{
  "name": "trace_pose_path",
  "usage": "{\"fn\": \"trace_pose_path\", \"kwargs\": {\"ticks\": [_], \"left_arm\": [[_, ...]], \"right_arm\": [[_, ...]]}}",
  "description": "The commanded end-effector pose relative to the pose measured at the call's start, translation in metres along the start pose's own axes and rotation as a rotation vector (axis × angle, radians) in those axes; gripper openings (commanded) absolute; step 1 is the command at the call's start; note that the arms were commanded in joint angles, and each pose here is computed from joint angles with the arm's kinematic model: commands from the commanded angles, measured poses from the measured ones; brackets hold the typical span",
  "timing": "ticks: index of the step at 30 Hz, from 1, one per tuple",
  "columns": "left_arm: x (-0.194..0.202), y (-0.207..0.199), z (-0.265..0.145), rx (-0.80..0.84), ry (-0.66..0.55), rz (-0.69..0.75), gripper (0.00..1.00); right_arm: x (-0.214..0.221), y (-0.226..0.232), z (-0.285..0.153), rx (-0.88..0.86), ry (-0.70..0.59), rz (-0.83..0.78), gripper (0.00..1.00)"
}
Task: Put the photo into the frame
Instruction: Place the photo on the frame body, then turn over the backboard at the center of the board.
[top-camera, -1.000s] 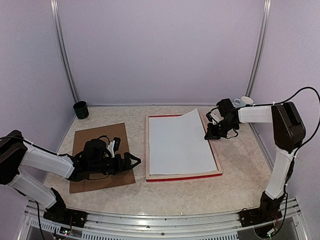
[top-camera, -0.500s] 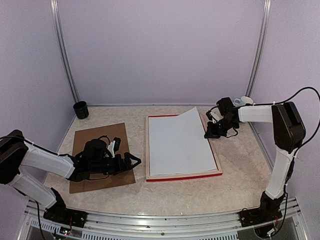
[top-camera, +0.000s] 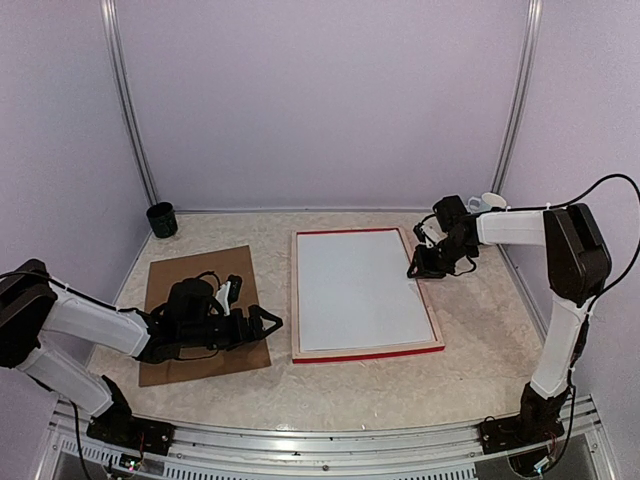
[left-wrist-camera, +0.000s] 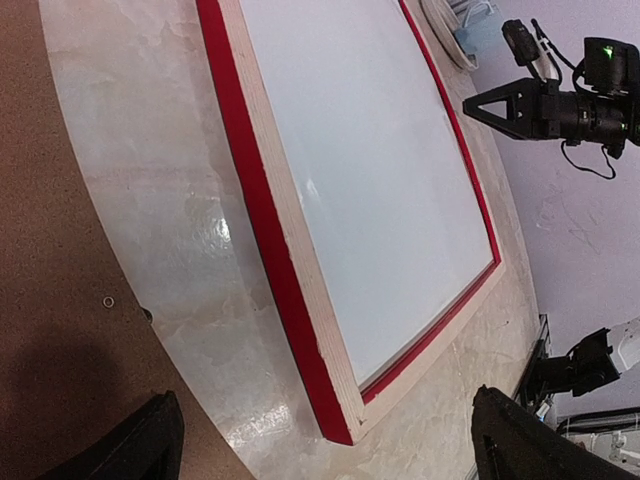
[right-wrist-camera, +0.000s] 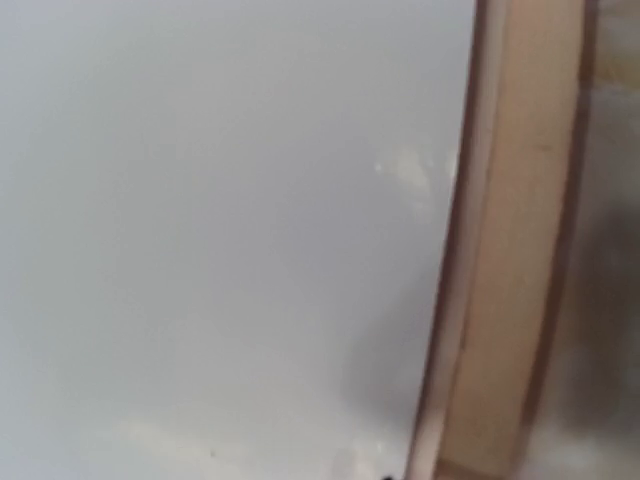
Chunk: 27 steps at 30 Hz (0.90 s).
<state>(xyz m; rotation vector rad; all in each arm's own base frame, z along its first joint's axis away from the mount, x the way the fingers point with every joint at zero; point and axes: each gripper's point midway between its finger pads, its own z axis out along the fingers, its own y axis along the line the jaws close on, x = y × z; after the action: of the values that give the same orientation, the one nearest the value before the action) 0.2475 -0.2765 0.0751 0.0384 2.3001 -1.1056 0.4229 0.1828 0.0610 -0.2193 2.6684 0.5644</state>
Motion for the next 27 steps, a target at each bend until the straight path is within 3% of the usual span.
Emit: {"fn": "trace_pose_path", "kwargs": {"ticks": [1, 6, 19, 27], "left_arm": [[0.001, -0.004, 0.002, 0.016, 0.001, 0.004, 0.99], [-0.002, -0.005, 0.002, 0.010, -0.005, 0.009, 0.99], [-0.038, 0.020, -0.021, -0.137, -0.116, 0.021, 0.99], [-0.062, 0.055, -0.053, -0.264, -0.219, -0.026, 0.99]], "right_arm": [[-0.008, -0.004, -0.017, 0.037, -0.030, 0.009, 0.29], [-0.006, -0.009, -0.024, 0.069, -0.035, 0.010, 0.34], [-0.009, 0.012, -0.050, 0.096, -0.083, -0.018, 0.67], [-0.010, 0.058, -0.055, 0.066, -0.089, -0.072, 0.72]]}}
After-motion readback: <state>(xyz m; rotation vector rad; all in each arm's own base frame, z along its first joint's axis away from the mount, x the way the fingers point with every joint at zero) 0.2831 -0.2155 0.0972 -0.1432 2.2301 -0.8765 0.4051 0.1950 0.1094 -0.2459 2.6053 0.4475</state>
